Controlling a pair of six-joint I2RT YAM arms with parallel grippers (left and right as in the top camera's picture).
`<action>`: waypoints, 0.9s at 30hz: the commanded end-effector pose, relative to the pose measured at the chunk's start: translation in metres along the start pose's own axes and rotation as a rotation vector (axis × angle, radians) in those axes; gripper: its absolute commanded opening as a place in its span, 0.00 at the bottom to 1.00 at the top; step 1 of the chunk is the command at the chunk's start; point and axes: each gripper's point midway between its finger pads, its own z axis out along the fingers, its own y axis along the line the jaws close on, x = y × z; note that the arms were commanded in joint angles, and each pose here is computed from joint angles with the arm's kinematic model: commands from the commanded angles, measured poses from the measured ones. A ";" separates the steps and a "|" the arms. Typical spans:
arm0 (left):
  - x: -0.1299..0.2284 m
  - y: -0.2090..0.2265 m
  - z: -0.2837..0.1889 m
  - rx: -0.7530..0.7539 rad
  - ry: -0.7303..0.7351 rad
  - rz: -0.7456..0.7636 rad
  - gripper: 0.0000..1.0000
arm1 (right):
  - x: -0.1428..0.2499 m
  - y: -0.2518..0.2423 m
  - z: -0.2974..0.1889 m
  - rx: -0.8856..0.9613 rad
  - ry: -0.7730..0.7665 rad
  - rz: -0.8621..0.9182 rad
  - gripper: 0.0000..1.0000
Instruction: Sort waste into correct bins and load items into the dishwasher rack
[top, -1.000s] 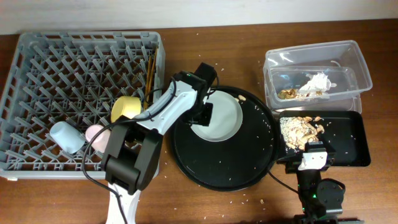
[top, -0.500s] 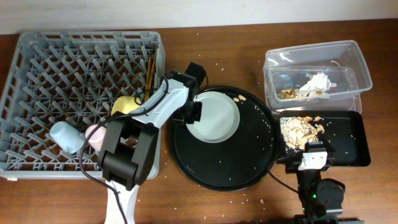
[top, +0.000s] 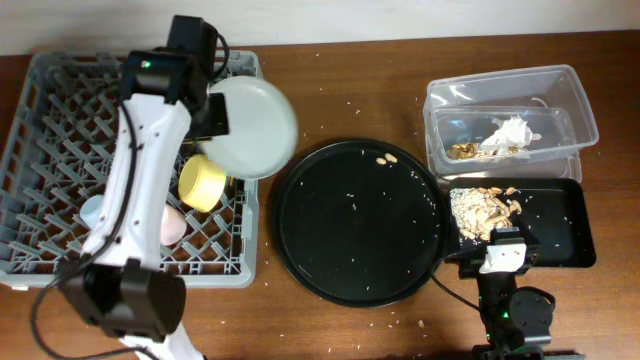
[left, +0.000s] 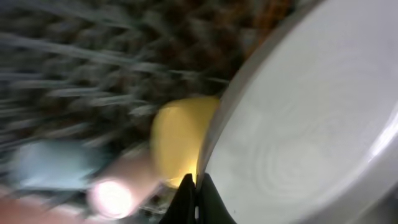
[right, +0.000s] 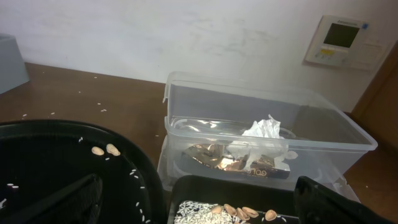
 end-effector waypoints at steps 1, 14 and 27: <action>-0.007 0.106 -0.030 -0.507 -0.088 -0.038 0.00 | 0.004 -0.002 0.000 0.011 0.008 0.004 0.99; -0.013 0.157 -0.043 -0.767 -0.175 -0.195 0.00 | 0.004 -0.002 0.000 0.011 0.008 0.004 0.98; 0.010 0.156 -0.020 -0.909 -0.155 -0.150 0.00 | 0.004 -0.002 0.000 0.011 0.008 0.004 0.98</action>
